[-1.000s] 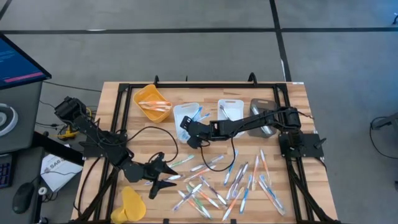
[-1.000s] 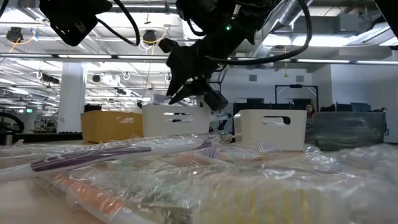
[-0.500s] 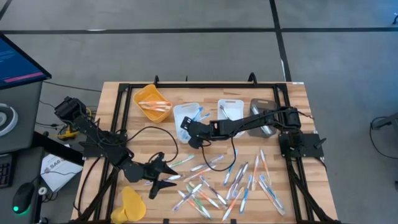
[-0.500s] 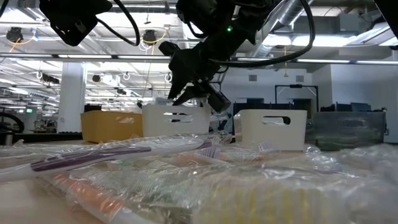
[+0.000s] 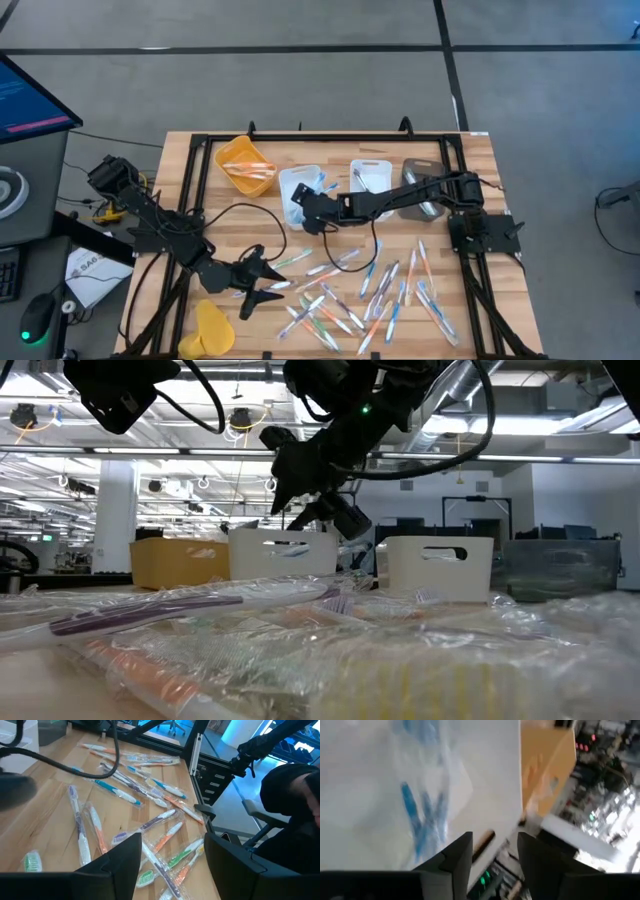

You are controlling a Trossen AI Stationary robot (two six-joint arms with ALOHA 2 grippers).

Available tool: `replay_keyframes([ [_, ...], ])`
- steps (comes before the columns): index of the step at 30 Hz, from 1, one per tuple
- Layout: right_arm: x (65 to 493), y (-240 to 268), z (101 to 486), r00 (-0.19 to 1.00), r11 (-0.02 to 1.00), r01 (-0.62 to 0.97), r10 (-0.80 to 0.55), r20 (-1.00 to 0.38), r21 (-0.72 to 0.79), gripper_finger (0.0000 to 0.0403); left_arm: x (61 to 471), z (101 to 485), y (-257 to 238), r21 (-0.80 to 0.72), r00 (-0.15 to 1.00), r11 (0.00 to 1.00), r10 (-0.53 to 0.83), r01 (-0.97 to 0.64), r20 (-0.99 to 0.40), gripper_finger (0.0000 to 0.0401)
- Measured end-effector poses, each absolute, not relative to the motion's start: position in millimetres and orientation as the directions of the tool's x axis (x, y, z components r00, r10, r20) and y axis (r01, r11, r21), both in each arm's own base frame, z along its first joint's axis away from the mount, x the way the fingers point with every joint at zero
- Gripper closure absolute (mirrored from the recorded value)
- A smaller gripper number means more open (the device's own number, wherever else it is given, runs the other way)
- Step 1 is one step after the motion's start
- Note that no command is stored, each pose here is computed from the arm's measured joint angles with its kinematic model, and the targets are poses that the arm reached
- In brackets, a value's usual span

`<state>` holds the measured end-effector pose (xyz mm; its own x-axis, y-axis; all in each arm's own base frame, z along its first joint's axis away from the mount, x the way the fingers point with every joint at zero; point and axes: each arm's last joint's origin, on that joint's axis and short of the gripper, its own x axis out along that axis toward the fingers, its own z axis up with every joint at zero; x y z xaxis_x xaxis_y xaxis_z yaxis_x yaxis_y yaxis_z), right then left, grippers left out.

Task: Pick & Place Toothbrushes
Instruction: Put the orange toothbrush into the orange bin

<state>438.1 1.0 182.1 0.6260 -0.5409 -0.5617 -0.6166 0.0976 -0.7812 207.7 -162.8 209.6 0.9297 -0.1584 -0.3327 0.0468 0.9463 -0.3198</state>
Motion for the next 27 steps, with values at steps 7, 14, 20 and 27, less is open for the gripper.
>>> replay_keyframes([
  [7, 428, 26, 211, 0.645, 0.167, -0.495, -0.587, -0.489, -0.853, 0.0236, 208, 210, -163, -0.281, 0.929, 0.958, -0.159, 0.063, -0.333, 0.0193],
  [14, 387, 61, 240, 0.586, 0.418, -0.426, -0.548, -0.597, -0.802, 0.0235, 207, 209, -165, -0.207, 0.912, 0.966, -0.222, 0.157, -0.346, 0.0193],
  [20, 333, 93, 266, 0.504, 0.652, -0.303, -0.510, -0.697, -0.695, 0.0239, 206, 209, -166, -0.170, 0.892, 0.957, -0.281, 0.234, -0.355, 0.0193],
  [27, 285, 123, 288, 0.454, 0.900, -0.133, -0.316, -0.833, -0.414, 0.0234, 206, 209, -167, -0.064, 0.887, 0.954, -0.295, 0.292, -0.356, 0.0193],
])
